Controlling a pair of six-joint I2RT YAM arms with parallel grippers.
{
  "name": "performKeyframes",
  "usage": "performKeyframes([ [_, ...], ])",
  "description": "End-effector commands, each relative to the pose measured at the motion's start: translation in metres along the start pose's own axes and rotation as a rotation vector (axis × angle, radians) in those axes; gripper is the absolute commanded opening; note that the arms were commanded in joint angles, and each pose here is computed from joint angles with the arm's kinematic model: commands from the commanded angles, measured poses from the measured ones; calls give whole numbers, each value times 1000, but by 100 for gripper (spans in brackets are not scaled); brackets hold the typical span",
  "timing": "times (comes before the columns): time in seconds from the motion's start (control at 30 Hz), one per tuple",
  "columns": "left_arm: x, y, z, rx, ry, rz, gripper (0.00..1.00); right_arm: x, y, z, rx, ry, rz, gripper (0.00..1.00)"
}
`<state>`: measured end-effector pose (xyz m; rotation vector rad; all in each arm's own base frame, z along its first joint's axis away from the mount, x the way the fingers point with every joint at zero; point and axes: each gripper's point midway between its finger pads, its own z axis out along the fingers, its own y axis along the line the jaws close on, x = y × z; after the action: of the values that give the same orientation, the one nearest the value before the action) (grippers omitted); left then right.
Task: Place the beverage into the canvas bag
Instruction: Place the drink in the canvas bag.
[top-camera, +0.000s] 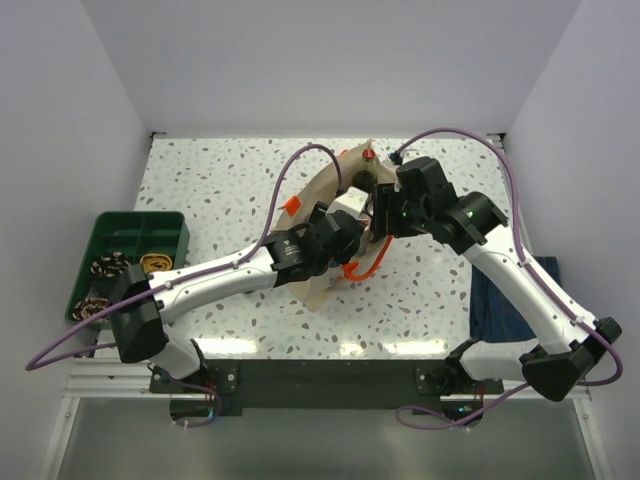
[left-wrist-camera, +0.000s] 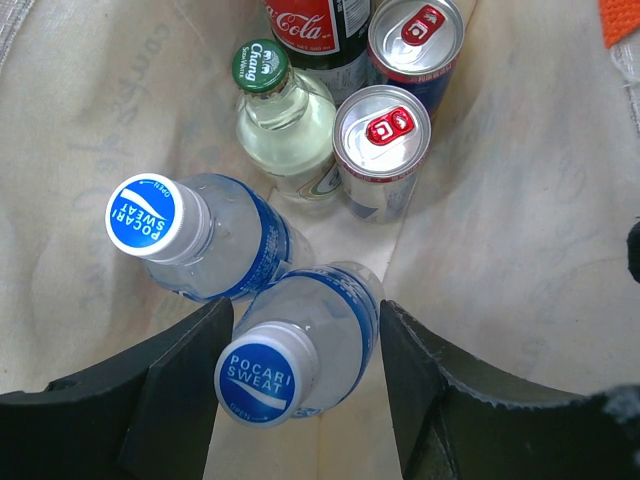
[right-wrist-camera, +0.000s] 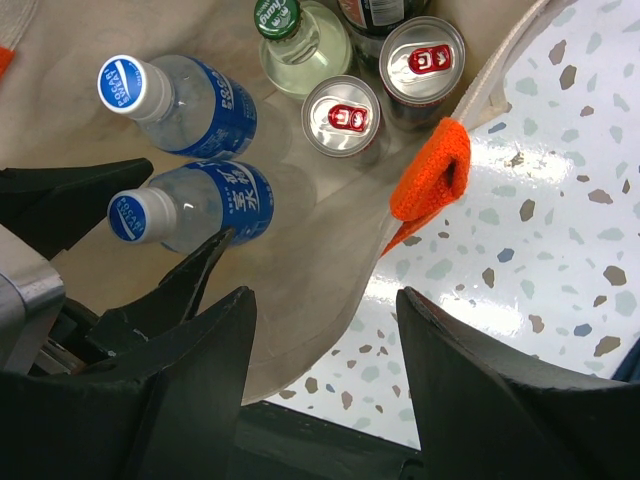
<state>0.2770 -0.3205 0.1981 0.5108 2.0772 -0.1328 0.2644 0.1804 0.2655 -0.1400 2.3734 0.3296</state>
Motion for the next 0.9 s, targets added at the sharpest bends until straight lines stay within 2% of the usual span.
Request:
performKeyframes([
  [0.0,-29,3,-16,7,-71,-34,66,-14,2,-6,-12,-59,8,62],
  [0.17,-28,2,-14,7,-72,-31,68,-15,3,-5,-13,-59,4,62],
  [0.43,-28,1,-12,6,-73,-25,65,-16,3,-4,-11,-57,0,62],
  [0.67,-28,0,-11,8,-72,-22,51,-16,3,-3,-9,-56,1,62],
  [0.87,-27,1,-11,6,-70,-17,50,-15,3,-2,-7,-53,1,62],
])
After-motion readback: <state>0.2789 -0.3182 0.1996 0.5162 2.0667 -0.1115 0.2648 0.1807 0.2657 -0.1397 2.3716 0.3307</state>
